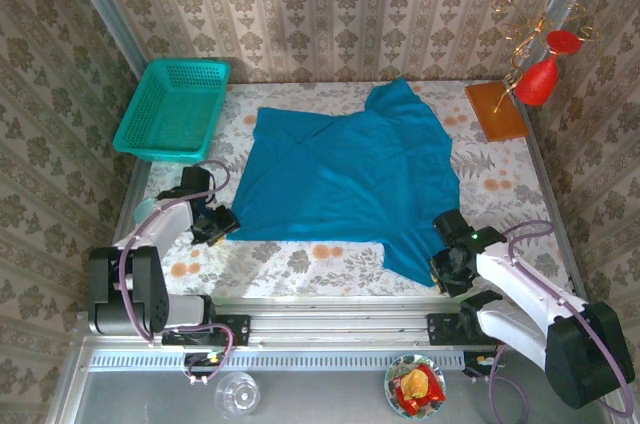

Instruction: Fold the inside-out t-shirt

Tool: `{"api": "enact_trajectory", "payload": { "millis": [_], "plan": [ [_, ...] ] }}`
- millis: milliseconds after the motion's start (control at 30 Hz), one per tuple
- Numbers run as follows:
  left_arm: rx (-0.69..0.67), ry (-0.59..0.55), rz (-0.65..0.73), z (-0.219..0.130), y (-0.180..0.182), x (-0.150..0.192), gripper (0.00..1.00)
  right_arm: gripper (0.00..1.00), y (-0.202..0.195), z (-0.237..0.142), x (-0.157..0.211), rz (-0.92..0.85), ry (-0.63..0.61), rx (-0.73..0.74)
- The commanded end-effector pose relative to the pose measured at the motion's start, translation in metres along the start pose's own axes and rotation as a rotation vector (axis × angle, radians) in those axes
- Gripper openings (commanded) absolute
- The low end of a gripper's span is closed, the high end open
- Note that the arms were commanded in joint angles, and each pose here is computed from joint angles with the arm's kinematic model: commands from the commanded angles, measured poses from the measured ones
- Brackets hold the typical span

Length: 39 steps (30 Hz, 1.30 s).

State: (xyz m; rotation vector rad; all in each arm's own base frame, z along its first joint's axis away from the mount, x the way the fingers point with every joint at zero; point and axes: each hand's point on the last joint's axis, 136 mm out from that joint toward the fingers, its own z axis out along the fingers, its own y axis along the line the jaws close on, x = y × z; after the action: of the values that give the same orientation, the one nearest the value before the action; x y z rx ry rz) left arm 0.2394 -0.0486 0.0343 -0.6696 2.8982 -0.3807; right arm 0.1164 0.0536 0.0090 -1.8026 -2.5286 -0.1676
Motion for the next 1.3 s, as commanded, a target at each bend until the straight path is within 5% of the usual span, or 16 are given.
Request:
{"api": "enact_trajectory", "payload": {
  "millis": [0, 233, 433, 533, 967, 1267],
  "plan": [
    [-0.032, 0.046, 0.004, 0.007, 0.006, 0.012, 0.40, 0.15, 0.004, 0.005, -0.005, 0.019, -0.030, -0.033],
    [-0.122, 0.062, 0.011, 0.018, 0.022, 0.018, 0.37, 0.12, 0.007, -0.001, -0.006, 0.014, -0.039, -0.047],
    [-0.116, 0.058, 0.011, 0.021, 0.018, 0.011, 0.07, 0.00, 0.009, -0.016, -0.009, -0.010, -0.065, -0.072],
    [-0.109, 0.014, 0.000, 0.007, 0.018, 0.010, 0.00, 0.00, 0.008, -0.038, -0.014, -0.057, -0.109, -0.102],
    [-0.014, -0.160, -0.033, -0.084, 0.006, 0.029, 0.00, 0.00, -0.037, -0.121, -0.024, -0.114, -0.221, -0.225],
    [0.067, -0.257, 0.115, -0.106, -0.042, -0.016, 0.00, 0.00, 0.066, -0.159, -0.035, -0.452, -0.377, -0.342]
  ]
}}
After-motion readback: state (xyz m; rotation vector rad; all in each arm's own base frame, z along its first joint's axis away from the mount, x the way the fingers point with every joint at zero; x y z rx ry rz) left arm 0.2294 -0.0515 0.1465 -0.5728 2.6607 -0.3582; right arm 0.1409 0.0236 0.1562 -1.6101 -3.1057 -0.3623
